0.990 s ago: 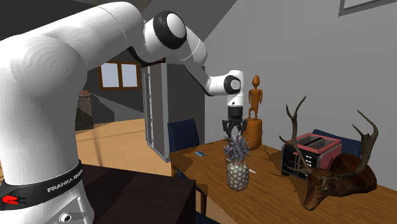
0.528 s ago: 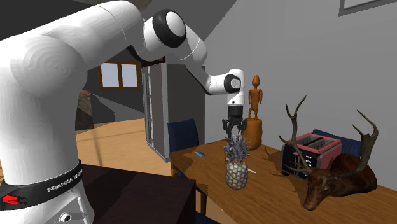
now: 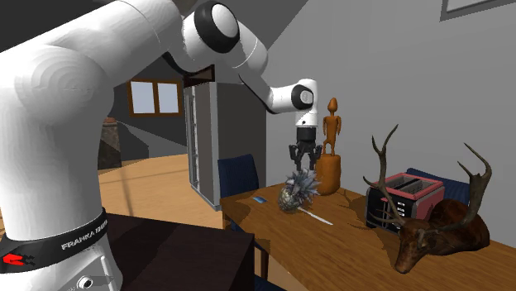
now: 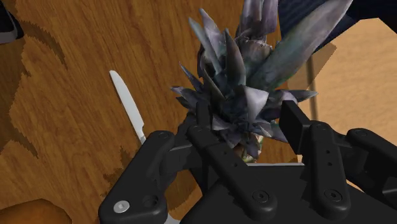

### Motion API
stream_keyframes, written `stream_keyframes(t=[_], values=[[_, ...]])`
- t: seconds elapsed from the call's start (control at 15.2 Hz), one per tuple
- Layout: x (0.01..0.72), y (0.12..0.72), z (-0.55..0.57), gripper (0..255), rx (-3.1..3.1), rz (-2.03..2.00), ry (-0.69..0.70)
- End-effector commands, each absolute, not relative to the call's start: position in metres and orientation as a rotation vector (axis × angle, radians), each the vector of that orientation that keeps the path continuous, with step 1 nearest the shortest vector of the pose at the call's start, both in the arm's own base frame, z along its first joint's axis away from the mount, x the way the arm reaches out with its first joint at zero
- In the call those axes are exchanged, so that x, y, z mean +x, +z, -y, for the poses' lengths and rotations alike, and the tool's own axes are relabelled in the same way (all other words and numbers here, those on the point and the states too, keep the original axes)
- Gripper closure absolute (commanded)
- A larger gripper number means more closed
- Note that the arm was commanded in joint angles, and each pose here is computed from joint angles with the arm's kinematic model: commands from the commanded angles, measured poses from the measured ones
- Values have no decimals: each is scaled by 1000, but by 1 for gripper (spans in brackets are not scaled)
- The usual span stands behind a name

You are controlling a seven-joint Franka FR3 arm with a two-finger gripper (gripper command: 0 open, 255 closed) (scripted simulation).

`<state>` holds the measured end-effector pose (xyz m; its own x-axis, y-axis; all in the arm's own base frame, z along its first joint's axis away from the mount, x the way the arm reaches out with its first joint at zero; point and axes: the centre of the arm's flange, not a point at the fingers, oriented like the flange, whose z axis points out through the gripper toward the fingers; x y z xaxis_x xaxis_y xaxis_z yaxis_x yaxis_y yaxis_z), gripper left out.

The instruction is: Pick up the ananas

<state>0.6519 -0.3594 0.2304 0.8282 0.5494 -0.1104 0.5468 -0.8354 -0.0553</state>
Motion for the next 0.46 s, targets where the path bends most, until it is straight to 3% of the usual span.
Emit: stream_keyframes(t=[0.0,0.4], values=[[653,244,360,255,-2986,895,188],[653,266,360,255,-2986,895,188]])
